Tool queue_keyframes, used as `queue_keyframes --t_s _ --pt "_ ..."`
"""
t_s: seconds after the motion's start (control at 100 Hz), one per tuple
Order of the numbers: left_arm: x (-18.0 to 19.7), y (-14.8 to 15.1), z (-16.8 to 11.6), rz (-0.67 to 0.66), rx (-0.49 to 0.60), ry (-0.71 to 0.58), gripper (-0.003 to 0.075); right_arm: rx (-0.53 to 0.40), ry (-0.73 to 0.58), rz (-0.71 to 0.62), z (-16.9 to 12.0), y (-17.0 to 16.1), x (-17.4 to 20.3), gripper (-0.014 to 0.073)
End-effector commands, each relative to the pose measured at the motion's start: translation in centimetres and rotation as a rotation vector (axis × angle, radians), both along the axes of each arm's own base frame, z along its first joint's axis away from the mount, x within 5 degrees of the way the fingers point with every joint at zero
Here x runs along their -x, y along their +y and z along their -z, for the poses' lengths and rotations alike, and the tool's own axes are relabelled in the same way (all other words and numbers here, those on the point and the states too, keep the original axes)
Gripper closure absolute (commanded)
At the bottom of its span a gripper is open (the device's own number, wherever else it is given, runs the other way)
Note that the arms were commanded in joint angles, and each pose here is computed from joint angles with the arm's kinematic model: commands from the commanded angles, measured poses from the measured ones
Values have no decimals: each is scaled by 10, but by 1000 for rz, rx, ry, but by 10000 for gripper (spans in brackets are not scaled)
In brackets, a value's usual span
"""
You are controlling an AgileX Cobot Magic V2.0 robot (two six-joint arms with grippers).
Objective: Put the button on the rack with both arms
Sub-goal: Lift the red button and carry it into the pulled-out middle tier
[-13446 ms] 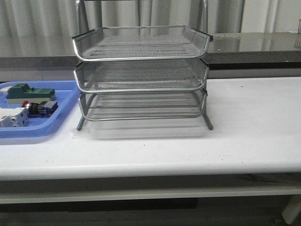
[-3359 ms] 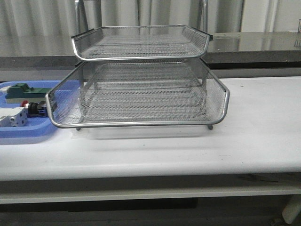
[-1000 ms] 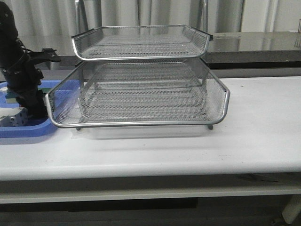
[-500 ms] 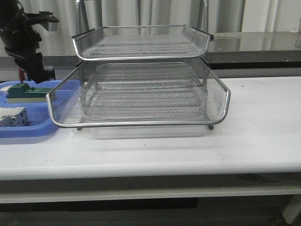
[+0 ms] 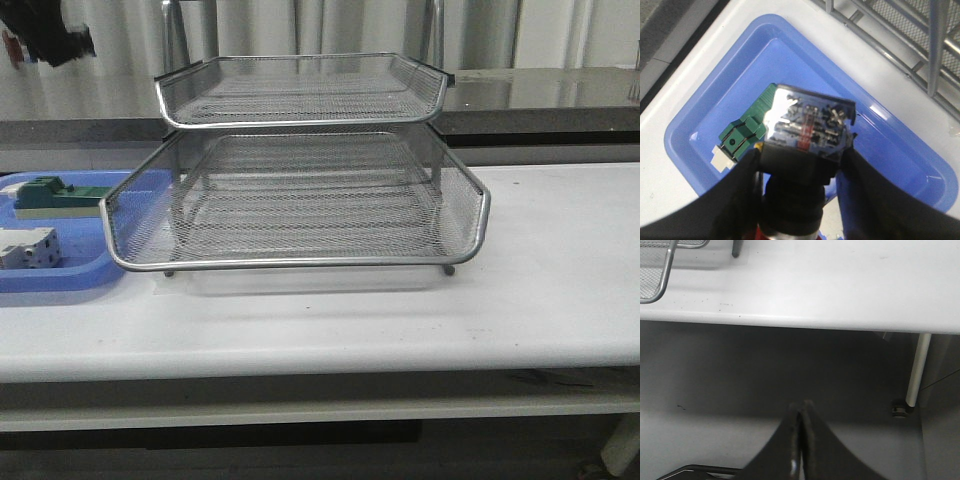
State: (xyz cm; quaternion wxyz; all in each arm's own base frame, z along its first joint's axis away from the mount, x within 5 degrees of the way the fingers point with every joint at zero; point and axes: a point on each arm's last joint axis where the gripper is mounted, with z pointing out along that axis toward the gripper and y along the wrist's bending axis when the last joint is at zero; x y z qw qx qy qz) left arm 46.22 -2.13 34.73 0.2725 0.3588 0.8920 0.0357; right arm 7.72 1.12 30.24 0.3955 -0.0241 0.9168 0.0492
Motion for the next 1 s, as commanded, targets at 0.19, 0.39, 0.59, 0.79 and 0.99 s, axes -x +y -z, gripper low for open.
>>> queue_keyframes --t_s 0.19,0.39,0.59,0.79,0.99 --pt "75 -6 -67 11 85 -72 741 1 -83 3 -12 0 -4 662" --pt "111 -23 -67 63 114 -28 741 1 -83 3 -12 0 -4 662" --pt "126 -66 -50 193 107 44 741 1 -83 3 -12 0 -4 662" --pt "142 -128 -35 398 81 93 741 1 -83 3 -12 0 -4 662" --pt "148 -180 -9 547 50 144 741 1 -83 3 -12 0 -4 662"
